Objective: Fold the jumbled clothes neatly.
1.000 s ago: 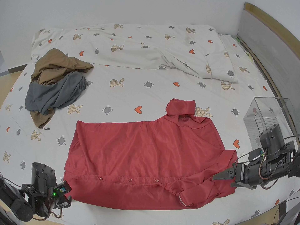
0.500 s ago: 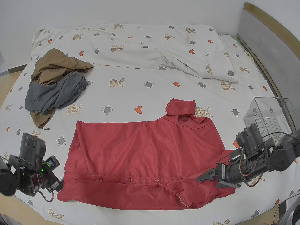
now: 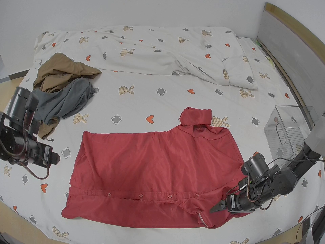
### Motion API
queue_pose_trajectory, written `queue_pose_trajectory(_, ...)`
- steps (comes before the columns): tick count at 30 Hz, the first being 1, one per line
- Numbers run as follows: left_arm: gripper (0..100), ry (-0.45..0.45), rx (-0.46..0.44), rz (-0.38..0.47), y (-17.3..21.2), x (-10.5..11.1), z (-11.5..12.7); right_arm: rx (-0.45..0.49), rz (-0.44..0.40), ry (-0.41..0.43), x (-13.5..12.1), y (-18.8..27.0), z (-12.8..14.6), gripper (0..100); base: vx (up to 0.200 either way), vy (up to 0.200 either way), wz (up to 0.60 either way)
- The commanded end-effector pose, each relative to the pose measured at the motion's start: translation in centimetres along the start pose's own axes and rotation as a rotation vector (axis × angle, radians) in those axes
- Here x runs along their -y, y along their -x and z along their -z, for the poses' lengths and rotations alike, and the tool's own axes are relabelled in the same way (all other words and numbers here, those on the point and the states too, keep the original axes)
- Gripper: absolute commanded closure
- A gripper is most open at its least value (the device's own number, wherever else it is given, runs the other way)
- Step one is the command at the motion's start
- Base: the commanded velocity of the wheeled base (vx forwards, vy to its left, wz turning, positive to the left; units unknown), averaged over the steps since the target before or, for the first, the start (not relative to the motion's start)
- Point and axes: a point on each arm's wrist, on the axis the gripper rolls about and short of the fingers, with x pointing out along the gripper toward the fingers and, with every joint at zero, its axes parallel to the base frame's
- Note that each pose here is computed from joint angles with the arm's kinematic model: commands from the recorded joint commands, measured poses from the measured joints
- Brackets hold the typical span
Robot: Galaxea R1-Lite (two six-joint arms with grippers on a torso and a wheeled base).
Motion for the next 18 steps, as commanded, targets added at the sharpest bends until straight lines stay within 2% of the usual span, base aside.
queue_pose_trajectory(1, 0, 0.150, 0.033, 0.033, 1.2, -0.6, -1.5, 0.130, -0.053, 0.088, 3.3, -1.1, 2.7, 0, 0.000, 0.000, 0.00)
queue_pose_trajectory(2, 0, 0.150, 0.033, 0.033, 1.2, -0.6, -1.5, 0.130, -0.053, 0.088, 3.3, -1.1, 2.7, 0, 0.000, 0.000, 0.00)
queue_pose_trajectory(3, 0, 0.186, 0.048, 0.045, 1.6, -0.8, -1.5, 0.182, -0.086, 0.104, 3.5, -0.8, 3.4, 0, 0.000, 0.000, 0.00)
queue_pose_trajectory(4, 0, 0.198, 0.053, 0.047, 1.7, -0.8, -1.6, 0.193, -0.092, 0.110, 3.5, -0.7, 3.5, 0, 0.000, 0.000, 0.00)
queue_pose_trajectory(6, 0, 0.274, 0.072, 0.090, 2.4, -1.0, -1.9, 0.244, -0.124, 0.129, 3.5, 0.0, 4.1, 0, 0.000, 0.000, 0.00)
queue_pose_trajectory(8, 0, 0.304, 0.080, 0.122, 2.7, -1.1, -2.1, 0.280, -0.148, 0.145, 3.2, 0.8, 4.2, 0, 0.000, 0.000, 0.00)
queue_pose_trajectory(10, 0, 0.346, 0.083, 0.187, 3.3, -1.3, -2.3, 0.341, -0.184, 0.166, 2.7, 2.6, 4.5, 0, 0.000, 0.000, 0.00)
queue_pose_trajectory(11, 0, 0.346, 0.083, 0.187, 3.3, -1.3, -2.3, 0.341, -0.184, 0.166, 2.7, 2.6, 4.5, 0, 0.000, 0.000, 0.00)
queue_pose_trajectory(13, 0, 0.370, 0.063, 0.274, 3.9, -1.3, -2.2, 0.410, -0.262, 0.203, 2.2, 5.1, 5.3, 0, 0.000, 0.000, 0.00)
queue_pose_trajectory(15, 0, 0.375, 0.055, 0.292, 4.0, -1.4, -2.2, 0.421, -0.285, 0.214, 2.0, 5.8, 5.5, 0, 0.000, 0.000, 0.00)
queue_pose_trajectory(16, 0, 0.393, 0.034, 0.346, 4.3, -1.5, -2.3, 0.427, -0.329, 0.232, 1.7, 7.5, 6.1, 0, 0.000, 0.000, 0.00)
queue_pose_trajectory(18, 0, 0.410, 0.021, 0.374, 4.5, -1.6, -2.5, 0.429, -0.349, 0.242, 1.3, 8.6, 6.3, 0, 0.000, 0.000, 0.00)
